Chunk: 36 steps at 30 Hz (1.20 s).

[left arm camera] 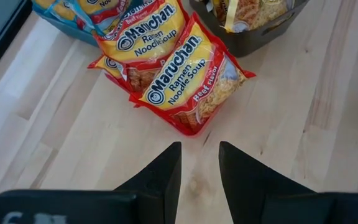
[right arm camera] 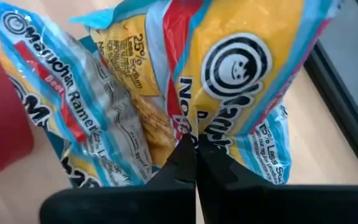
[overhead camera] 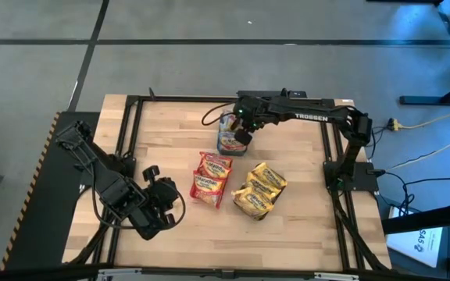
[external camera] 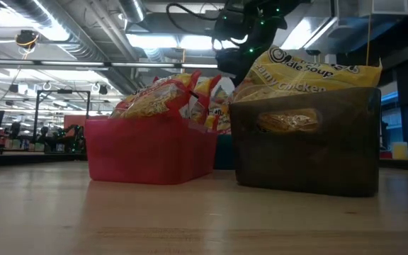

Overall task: Sort Maruchan noodles
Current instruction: Put the blue bag into the blue bin

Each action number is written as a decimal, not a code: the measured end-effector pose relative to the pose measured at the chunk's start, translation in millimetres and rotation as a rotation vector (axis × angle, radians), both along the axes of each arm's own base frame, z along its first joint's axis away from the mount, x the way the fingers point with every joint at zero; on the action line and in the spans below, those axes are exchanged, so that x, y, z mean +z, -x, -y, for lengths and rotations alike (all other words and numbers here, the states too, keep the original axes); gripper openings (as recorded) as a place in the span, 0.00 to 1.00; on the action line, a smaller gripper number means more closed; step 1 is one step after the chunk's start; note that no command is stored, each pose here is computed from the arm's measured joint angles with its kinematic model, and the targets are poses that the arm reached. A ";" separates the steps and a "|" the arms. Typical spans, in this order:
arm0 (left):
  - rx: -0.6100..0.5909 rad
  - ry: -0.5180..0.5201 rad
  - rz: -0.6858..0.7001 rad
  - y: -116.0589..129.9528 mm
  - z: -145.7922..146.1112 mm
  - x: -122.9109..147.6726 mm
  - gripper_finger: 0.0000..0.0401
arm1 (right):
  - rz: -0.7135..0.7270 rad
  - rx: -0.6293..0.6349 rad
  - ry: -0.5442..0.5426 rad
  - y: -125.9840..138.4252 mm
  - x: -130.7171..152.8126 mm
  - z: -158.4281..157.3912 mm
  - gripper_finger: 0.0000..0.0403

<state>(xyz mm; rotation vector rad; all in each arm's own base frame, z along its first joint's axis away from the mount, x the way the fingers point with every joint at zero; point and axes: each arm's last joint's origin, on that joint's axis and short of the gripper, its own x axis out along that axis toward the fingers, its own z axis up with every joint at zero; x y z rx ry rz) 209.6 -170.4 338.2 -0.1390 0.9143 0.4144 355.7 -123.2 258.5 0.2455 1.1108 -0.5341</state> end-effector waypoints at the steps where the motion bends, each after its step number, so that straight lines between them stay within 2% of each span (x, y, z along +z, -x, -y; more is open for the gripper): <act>1: 0.000 -0.001 0.001 0.0 0.0 0.0 0.26 | 0.000 0.001 -0.002 0.0 0.0 -0.1 0.00; 7: 0.001 -0.002 0.002 0.0 -0.1 0.0 0.26 | 0.056 0.035 -0.058 -4.3 0.4 -1.0 0.00; 13: 0.001 -0.001 0.002 -0.1 0.0 0.0 0.26 | 0.015 0.086 -0.161 -14.1 -20.8 -7.4 0.00; 16: 0.001 -0.001 0.002 -0.1 0.0 0.1 0.26 | -0.021 0.099 -0.135 -19.3 -29.3 -14.7 0.00; 20: 0.001 -0.001 0.001 0.0 0.0 0.0 0.26 | -0.018 0.113 -0.101 -22.3 -26.7 -17.7 0.00; 28: 0.000 -0.001 0.001 0.0 0.0 0.0 0.26 | -0.002 0.144 -0.174 -22.1 -18.6 -16.8 0.00; 36: 0.000 -0.001 0.001 0.0 0.0 0.0 0.26 | -0.043 0.142 -0.186 -18.5 -19.8 -18.5 0.00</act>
